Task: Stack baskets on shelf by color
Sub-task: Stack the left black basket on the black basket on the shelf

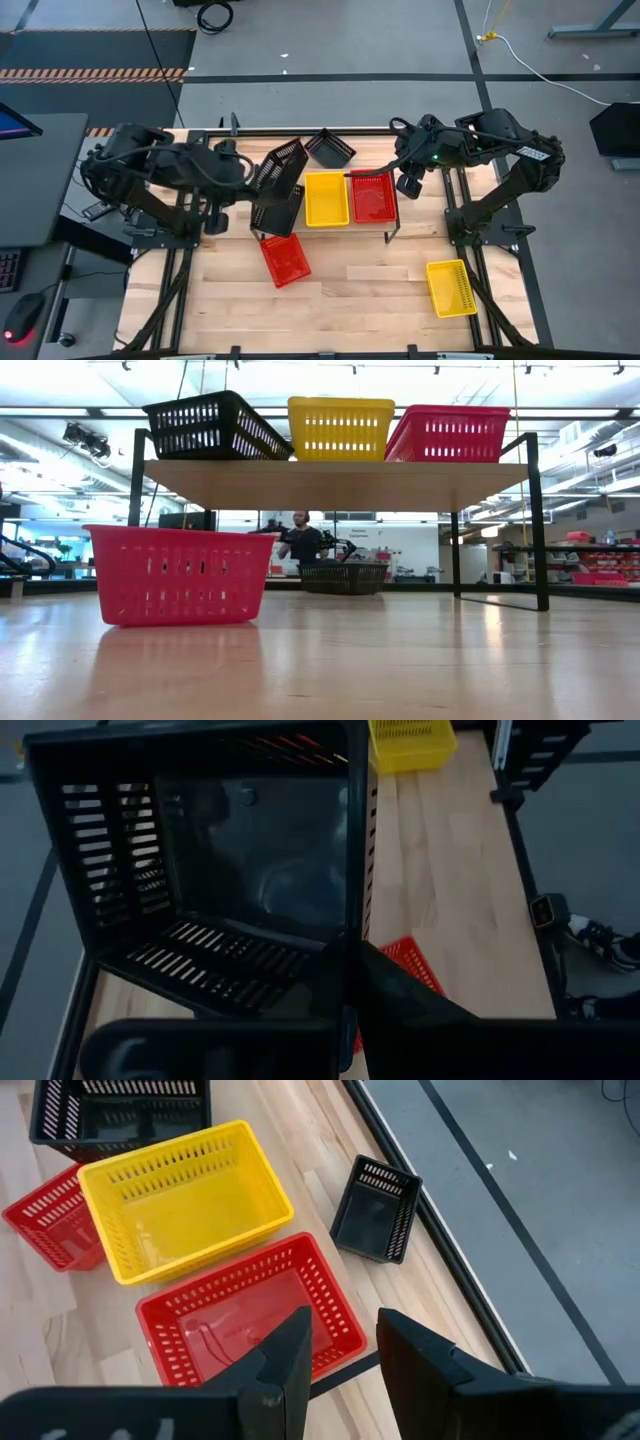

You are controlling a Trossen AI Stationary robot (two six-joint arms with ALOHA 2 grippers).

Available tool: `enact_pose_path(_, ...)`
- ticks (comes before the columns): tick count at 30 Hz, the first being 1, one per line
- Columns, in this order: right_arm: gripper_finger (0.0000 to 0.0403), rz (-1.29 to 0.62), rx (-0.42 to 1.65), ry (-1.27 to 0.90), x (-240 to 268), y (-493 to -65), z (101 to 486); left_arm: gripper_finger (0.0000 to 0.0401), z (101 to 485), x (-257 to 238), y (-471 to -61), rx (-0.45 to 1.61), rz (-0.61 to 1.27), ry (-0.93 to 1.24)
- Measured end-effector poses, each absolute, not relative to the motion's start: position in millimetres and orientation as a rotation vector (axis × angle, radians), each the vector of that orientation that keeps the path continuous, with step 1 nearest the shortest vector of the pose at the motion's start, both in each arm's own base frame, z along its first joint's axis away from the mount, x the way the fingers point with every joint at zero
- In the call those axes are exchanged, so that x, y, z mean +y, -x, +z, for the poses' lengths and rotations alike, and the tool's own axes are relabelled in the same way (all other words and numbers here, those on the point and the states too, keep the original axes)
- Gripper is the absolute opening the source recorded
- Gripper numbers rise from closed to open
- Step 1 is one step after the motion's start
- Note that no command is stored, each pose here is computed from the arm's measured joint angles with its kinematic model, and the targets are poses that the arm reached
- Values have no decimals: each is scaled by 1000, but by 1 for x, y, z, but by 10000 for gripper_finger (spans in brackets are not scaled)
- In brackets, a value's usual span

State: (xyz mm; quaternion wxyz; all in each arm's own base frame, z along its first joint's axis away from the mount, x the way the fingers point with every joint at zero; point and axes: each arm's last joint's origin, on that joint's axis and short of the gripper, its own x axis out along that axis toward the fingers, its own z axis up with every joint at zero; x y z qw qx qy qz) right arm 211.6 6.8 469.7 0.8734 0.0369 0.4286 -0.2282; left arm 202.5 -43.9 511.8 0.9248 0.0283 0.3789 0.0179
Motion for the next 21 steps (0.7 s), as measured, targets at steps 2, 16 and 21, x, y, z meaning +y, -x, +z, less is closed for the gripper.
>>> enact_pose_path(2, 119, -482, 895, -79, 6, -212, 470, 17, 514, -43, -201, 764, 36, -69)
enact_pose_path(16, 119, -519, 889, -116, 0, -212, 470, 19, 435, -41, -237, 1120, 27, -233)
enact_pose_path(21, 119, -516, 889, -126, 0, -212, 470, 19, 414, -39, -228, 1204, 25, -267)
